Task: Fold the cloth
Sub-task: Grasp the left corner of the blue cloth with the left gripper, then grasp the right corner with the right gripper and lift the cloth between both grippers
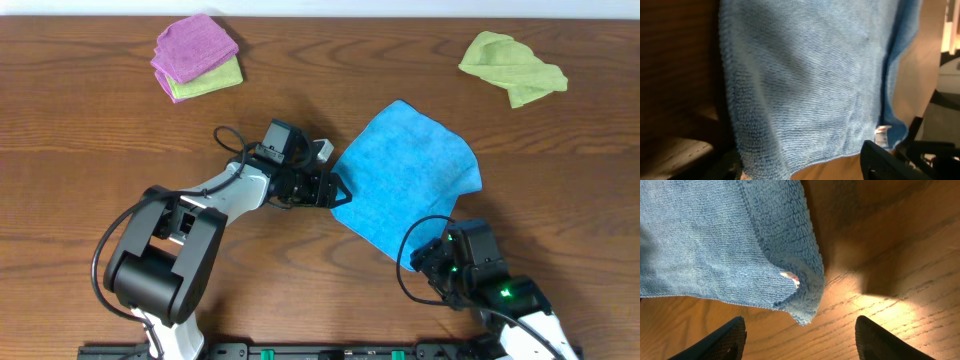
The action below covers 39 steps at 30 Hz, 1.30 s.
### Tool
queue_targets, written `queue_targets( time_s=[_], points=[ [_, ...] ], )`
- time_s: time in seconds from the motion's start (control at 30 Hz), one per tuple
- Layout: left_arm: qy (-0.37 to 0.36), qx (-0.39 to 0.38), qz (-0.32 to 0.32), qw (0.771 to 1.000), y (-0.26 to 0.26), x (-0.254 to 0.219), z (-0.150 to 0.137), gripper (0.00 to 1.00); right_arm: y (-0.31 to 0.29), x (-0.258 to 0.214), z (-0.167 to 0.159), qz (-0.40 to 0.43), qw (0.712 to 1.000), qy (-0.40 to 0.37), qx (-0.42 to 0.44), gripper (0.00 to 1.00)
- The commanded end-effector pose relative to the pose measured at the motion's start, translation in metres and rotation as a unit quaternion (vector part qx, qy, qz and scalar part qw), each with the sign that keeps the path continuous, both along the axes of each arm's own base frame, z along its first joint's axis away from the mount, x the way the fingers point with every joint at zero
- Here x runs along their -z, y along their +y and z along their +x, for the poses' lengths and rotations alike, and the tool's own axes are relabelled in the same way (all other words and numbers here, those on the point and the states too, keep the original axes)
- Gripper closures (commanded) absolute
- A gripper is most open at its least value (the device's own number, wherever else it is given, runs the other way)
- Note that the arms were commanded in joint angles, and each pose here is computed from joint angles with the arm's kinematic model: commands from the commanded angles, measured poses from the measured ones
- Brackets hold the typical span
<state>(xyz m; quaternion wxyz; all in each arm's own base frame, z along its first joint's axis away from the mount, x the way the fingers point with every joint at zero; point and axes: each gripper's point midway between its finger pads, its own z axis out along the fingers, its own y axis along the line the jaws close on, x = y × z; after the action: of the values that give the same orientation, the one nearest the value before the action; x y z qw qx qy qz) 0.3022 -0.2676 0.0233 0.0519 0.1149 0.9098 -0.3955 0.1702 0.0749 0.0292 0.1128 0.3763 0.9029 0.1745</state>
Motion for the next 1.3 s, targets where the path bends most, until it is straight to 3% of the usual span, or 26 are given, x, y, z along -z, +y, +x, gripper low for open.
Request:
queue_targets(
  time_s=[0.0,0.1,0.3,0.47,0.63,0.93,1.07,1.27],
  points=[
    [-0.010,0.005,0.015,1.000,0.002,0.005,0.003,0.33,-0.001,0.000,0.000,0.004,1.000,0.000,0.008,0.30],
    [-0.009,0.006,0.016,1.000,0.002,0.006,0.002,0.60,-0.001,0.000,0.000,0.005,1.000,0.000,0.008,0.29],
    [-0.008,0.009,0.020,1.000,0.004,0.009,-0.001,0.94,0.000,0.000,0.000,0.007,1.000,0.001,0.007,0.25],
    [-0.005,0.009,0.016,1.000,0.004,0.009,-0.001,0.95,-0.007,0.002,-0.001,-0.013,1.000,0.002,0.015,0.24],
    [0.000,0.008,0.019,1.000,0.006,0.009,-0.002,0.94,-0.015,0.006,-0.004,-0.033,0.999,0.008,0.022,0.39],
    [0.008,0.015,0.007,1.000,0.004,0.007,-0.007,0.94,-0.019,0.016,-0.003,-0.045,0.999,0.011,0.026,0.41],
    [0.008,0.017,0.007,1.000,0.004,0.007,-0.007,0.94,-0.020,0.019,0.005,-0.051,0.998,0.004,0.030,0.48],
    [0.008,0.017,0.007,1.000,0.004,0.007,-0.007,0.94,-0.020,0.028,0.009,-0.059,0.998,0.015,0.031,0.50]
  ],
)
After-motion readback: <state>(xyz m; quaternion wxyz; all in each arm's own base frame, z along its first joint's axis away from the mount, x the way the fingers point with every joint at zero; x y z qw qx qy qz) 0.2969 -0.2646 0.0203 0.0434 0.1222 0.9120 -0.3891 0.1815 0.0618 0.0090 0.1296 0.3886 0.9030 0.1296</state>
